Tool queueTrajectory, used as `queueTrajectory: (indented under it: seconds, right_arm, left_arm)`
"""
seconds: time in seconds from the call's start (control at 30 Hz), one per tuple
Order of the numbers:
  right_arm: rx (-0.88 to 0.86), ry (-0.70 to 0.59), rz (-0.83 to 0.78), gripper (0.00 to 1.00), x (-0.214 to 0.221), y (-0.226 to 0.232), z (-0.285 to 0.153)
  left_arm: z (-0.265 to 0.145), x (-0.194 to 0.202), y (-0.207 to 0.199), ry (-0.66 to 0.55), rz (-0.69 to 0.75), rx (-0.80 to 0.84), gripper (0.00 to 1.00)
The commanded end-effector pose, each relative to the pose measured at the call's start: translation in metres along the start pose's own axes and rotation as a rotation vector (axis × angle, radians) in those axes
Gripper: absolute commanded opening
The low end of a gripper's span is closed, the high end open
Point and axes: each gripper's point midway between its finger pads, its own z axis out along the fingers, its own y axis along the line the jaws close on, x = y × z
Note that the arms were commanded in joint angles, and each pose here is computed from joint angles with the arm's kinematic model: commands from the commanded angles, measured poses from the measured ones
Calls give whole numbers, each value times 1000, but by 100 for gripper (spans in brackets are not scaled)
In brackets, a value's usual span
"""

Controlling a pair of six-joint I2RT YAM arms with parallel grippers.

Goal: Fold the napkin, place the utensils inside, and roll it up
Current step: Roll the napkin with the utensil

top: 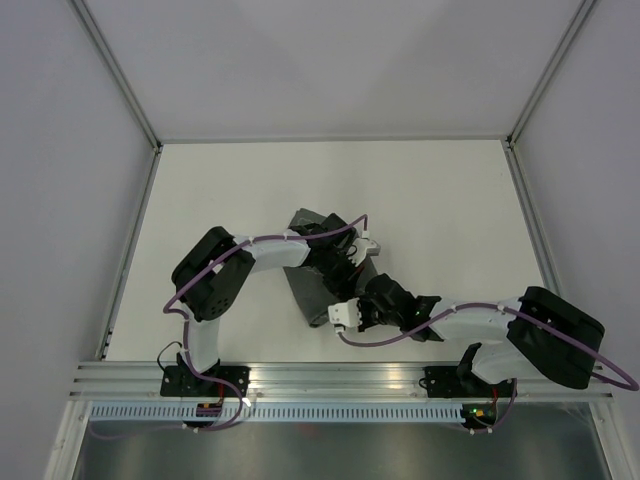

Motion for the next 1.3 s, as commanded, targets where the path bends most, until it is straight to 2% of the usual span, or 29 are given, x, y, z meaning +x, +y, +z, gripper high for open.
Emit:
queueTrajectory:
  seconds: [0.0,0.1,0.2,0.43,0.53,0.63,0.67,0.8,0.87,0.9,0.93,1.0,1.03,1.13,1.17,1.27]
  right_arm:
    - [-59,82,0,10,17,15,0]
    - [-85,100,10,0,17,17,0]
    - [-117,111,25,1,16,22,2]
    - [-162,113,63,0,13,27,2]
    - [-183,98,86,1,6,28,1]
    - [-198,81,100,0,-1,27,0]
    - [-199,76,104,1,-3,25,0]
    - [-241,65,123,0,-11,27,-2]
    - [-270,54,136,1,-16,28,-3]
    - [-286,52,143,0,-17,29,-3]
    - [-312,65,153,1,-15,32,-5]
    - [-347,48,166,0,-24,29,-4]
    - [-360,54,180,1,-26,24,-6]
    - [-425,43,229,0,-32,20,-7]
    - [-439,45,240,1,-32,18,-7]
    - [-496,45,287,0,-32,16,-6]
  left_arm:
    - [-4,22,0,72,-4,-9,3]
    - [-10,15,-1,51,-8,-6,14]
    - [-19,3,-6,14,-1,-5,33]
    - [-54,-28,-16,-102,27,-13,48]
    - [-72,-37,-5,-153,9,-92,52]
    - [-94,-40,30,-211,-59,-262,53]
    - [-105,-38,48,-243,-126,-327,54]
    - [-149,-40,83,-426,-238,-502,54]
    - [-180,-40,93,-556,-284,-608,54]
    - [-184,-29,98,-577,-318,-649,55]
    - [-206,-42,90,-684,-303,-664,55]
    - [-218,-32,93,-750,-322,-727,57]
    - [-238,-42,86,-848,-297,-754,57]
    - [-246,-27,86,-926,-301,-797,60]
    - [-263,-32,79,-1003,-283,-817,61]
    - [-264,-18,77,-1042,-278,-836,62]
